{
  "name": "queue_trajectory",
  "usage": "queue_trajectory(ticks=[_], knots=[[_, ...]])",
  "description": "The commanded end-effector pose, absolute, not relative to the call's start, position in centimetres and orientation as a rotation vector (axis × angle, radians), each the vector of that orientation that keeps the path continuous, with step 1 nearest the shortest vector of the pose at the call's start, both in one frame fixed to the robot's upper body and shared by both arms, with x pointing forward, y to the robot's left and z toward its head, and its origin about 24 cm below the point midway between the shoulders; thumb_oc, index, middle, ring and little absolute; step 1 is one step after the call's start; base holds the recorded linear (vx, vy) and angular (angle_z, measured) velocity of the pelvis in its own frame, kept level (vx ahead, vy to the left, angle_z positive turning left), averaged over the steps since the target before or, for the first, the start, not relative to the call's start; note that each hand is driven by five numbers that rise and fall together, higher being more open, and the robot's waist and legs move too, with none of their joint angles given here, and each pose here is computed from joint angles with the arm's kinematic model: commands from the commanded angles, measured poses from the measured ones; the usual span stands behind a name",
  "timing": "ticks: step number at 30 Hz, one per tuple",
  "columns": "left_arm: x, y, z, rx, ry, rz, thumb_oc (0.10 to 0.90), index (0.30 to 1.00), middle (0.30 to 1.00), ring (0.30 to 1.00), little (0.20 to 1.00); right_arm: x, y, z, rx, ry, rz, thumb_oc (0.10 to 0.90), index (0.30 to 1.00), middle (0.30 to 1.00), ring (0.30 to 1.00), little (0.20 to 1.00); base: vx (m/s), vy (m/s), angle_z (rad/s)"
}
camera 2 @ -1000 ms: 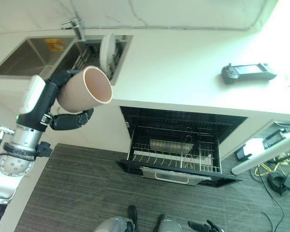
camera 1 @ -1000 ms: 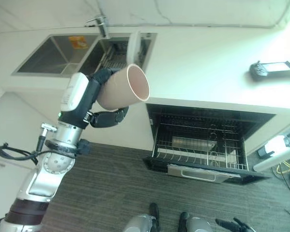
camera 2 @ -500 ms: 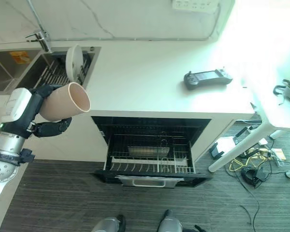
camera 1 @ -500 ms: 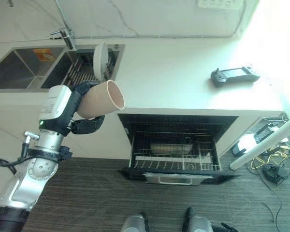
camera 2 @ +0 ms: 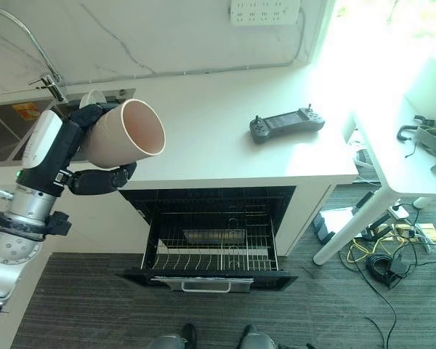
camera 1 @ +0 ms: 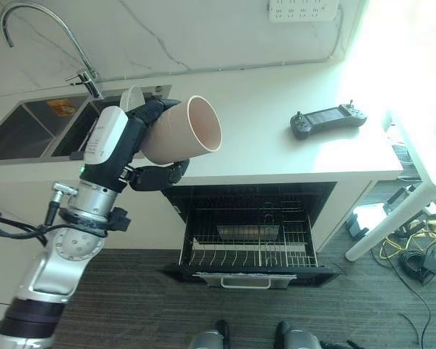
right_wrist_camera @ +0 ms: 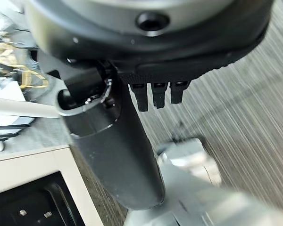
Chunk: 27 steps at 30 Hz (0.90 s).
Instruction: Place the dishes in the dishwasher.
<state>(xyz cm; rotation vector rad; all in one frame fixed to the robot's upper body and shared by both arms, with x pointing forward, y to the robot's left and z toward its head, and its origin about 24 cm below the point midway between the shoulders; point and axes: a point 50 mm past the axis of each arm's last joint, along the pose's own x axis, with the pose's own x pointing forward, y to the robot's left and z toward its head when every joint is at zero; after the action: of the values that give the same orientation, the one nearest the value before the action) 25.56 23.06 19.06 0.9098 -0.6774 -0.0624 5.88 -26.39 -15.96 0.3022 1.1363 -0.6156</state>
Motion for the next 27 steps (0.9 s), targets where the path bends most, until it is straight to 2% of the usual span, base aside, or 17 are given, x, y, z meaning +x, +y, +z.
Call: queue_trajectory(ticks=[1,5,12,17,23,26,27], knots=[[25.2,22.4,23.4,0.659,-0.882,-0.031,0.4,0.3,0.3,0.3,0.3,7.2,-29.0,-14.6,0.337,0.949,-0.781,0.8,0.9,0.9,0.9,0.9,0.03,0.005,-0.11],[25.5,22.3,22.0,0.415,-0.846,-0.035,0.4,0.3,0.3,0.3,0.3,9.0,-30.7,-12.8,0.341,0.733,-0.866,0.8,0.9,0.9,0.9,0.9,0.02,-0.005,-0.22],[26.5,21.0,19.5,0.211,-0.832,-0.002,0.4,0.3,0.3,0.3,0.3,14.5,-33.0,-3.8,0.202,0.093,-0.895,0.8,0.9,0.9,0.9,0.9,0.0,-0.003,-0.24],[26.1,19.7,18.1,0.143,-0.874,0.011,0.4,0.3,0.3,0.3,0.3,16.3,-31.7,2.9,0.093,-0.3,-0.86,0.8,0.9,0.9,0.9,0.9,-0.02,0.058,-0.28],[26.9,16.6,18.0,0.117,-0.902,0.017,0.4,0.3,0.3,0.3,0.3,18.5,-28.7,9.6,0.005,-0.644,-0.647,0.8,0.9,0.9,0.9,0.9,0.02,0.093,-0.18],[26.9,15.6,18.0,0.125,-0.909,0.015,0.4,0.3,0.3,0.3,0.3,19.4,-27.2,12.2,0.034,-0.747,-0.461,0.8,0.9,0.9,0.9,0.9,0.01,0.056,-0.06],[27.0,15.2,18.1,0.128,-0.91,0.018,0.4,0.3,0.3,0.3,0.3,20.0,-26.1,13.5,0.074,-0.786,-0.337,0.8,0.9,0.9,0.9,0.9,0.0,0.0,0.0]])
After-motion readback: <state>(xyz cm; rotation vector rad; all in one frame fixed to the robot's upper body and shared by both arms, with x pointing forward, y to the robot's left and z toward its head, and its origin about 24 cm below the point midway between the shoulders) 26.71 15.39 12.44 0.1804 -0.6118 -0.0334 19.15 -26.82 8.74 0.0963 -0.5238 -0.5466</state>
